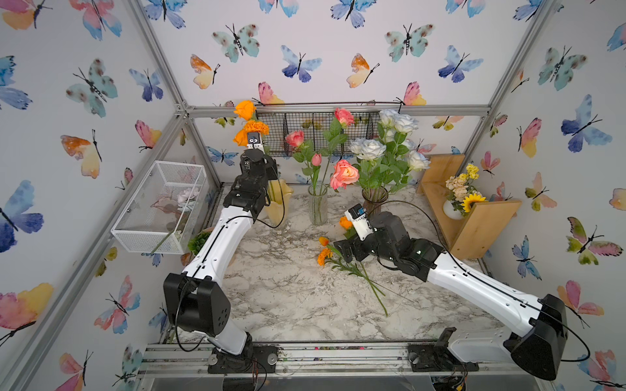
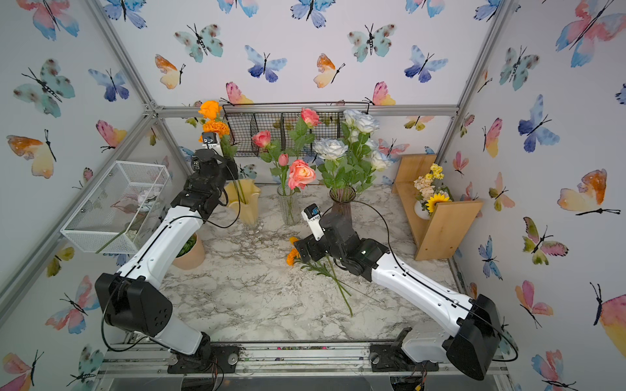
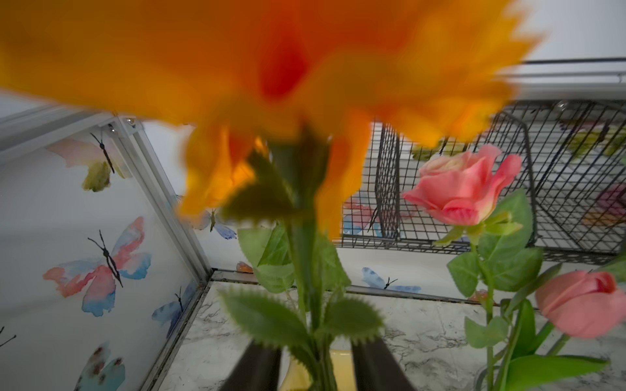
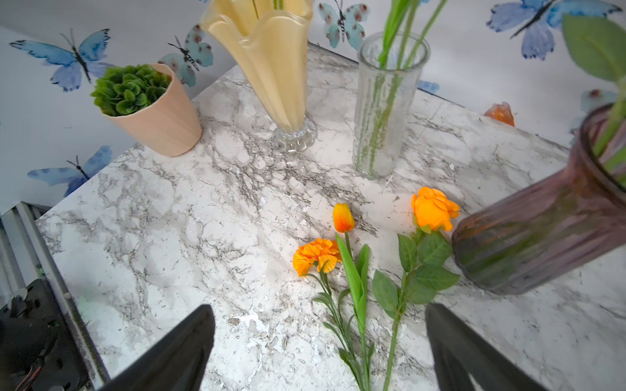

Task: Arrange the flowers in different vases according to their colors
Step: Insert the flower into the vase, then pick up the flower at the center of the board.

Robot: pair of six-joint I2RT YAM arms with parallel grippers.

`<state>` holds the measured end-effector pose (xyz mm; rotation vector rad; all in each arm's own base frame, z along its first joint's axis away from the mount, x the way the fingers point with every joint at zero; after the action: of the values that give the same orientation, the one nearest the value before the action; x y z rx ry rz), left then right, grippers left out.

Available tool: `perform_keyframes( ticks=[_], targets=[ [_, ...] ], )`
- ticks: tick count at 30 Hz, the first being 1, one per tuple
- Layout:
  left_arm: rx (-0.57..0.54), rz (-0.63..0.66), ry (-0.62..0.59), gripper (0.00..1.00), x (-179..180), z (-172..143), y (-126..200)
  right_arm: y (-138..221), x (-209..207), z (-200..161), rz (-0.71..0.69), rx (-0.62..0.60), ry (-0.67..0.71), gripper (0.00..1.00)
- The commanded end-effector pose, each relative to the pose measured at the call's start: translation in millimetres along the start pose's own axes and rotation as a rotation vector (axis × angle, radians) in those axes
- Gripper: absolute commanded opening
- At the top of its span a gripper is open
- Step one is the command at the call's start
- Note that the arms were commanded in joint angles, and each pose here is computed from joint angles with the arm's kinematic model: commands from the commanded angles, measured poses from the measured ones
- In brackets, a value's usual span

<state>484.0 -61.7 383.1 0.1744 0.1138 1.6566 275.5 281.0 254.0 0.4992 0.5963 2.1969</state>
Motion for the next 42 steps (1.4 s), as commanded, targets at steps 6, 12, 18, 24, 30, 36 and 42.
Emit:
perform_keyframes(
  ticks=[6, 12, 18, 24, 30, 36, 42],
  targets=[
    [-0.072, -0.052, 0.114, 0.99, 6, 25, 29, -34, -50, -59, -0.071, 0.275, -0.208, 0.90],
    [-0.067, -0.079, 0.184, 0.99, 11, 18, 59, -61, -59, -100, -0.089, 0.379, -0.292, 0.74],
    [-0.063, -0.091, 0.241, 0.99, 19, 9, 89, -75, -72, -122, -0.151, 0.408, -0.346, 0.49],
    [-0.049, -0.108, 0.282, 0.99, 27, -9, 121, -89, -84, -151, -0.186, 0.461, -0.400, 0.38],
    [-0.029, -0.143, 0.297, 0.99, 30, -25, 148, -105, -97, -165, -0.207, 0.482, -0.414, 0.33],
    [-0.006, -0.174, 0.309, 0.99, 30, -34, 167, -118, -98, -176, -0.202, 0.526, -0.391, 0.31],
    [-0.005, -0.207, 0.330, 0.99, 30, -41, 183, -124, -99, -183, -0.197, 0.553, -0.366, 0.27]
  ],
)
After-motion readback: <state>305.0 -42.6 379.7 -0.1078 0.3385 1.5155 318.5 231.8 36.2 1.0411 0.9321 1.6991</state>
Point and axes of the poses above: each gripper's point midway between its finger pads, its own y axis back along the fingers, its own x axis along the line the jaws close on, z = x × y, the point moved 2 cm from there along y, back along the fingers, and after that the axes turned 3 degrees about -y, right-handed, at the moved point
